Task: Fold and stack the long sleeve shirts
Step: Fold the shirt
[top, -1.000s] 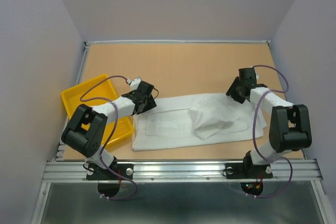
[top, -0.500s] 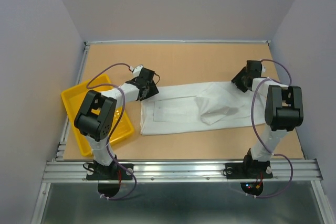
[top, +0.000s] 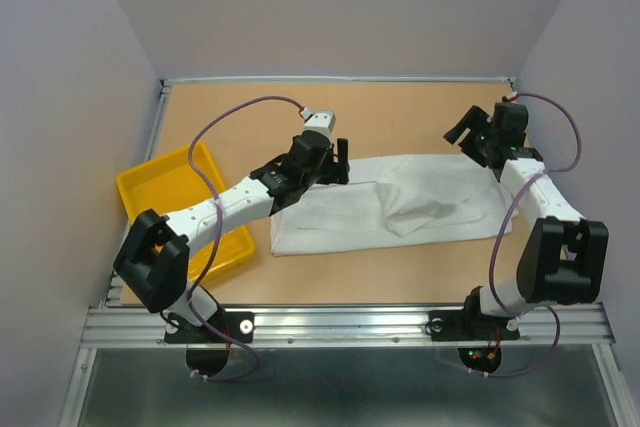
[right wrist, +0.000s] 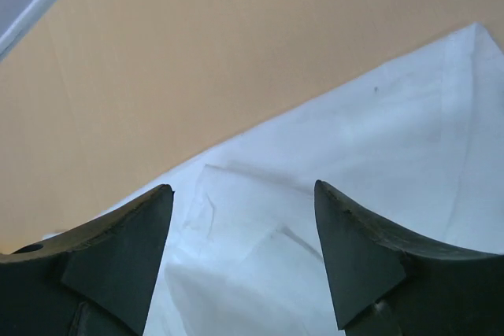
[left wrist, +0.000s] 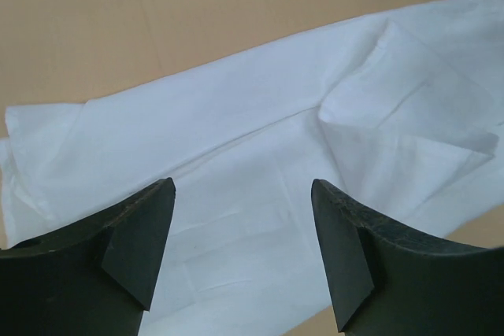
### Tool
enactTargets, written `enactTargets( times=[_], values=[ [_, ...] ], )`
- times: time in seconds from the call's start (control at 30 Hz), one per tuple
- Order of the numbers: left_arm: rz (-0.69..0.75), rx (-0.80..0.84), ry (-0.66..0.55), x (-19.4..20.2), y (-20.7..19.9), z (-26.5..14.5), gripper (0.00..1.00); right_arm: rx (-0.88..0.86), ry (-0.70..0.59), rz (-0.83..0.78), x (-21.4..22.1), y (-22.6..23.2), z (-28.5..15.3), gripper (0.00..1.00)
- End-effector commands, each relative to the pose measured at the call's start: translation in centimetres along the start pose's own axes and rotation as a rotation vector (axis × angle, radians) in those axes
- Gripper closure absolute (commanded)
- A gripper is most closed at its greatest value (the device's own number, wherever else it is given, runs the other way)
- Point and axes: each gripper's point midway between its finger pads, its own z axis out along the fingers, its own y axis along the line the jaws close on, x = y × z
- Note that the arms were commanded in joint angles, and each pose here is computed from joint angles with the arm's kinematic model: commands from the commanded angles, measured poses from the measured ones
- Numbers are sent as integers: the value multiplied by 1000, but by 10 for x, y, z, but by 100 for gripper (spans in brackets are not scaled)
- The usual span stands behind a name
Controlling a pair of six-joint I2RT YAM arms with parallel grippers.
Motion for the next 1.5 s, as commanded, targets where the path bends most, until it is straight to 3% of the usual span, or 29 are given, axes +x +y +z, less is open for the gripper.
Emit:
enactTargets(
  times=[0.0,0.2,0.37,0.6,0.73,0.93,0.97,1.07,1.2,1.33,1.47],
  values=[
    [31,75,-73,-20,-13,-21,16,-48,176,-93,53,-10,-26,22],
    [75,-19,-75,1,25,-44,2,-162,244,-303,101,12,-61,19],
    [129,-84,-83,11,56,-55,1,-172,316,-446,140,14,-65,16],
    [156,-82,-123,14,65,-60,2,-188,422,-540,172,14,-62,16],
    [190,-104,-108,12,66,-55,2,-239,480,-564,186,23,-68,25],
    [188,-115,-114,8,67,-54,2,-312,568,-586,205,46,-88,59],
    [189,-116,-115,8,67,-54,2,-319,585,-566,208,51,-92,70],
    [188,-128,-114,8,69,-53,2,-382,638,-504,218,77,-102,78],
    [184,-126,-117,7,69,-53,2,-416,716,-418,234,111,-111,78],
    [180,-130,-123,5,70,-55,2,-430,792,-360,259,145,-121,68],
    [168,-128,-128,4,69,-56,2,-502,820,-325,277,180,-129,35]
  ],
)
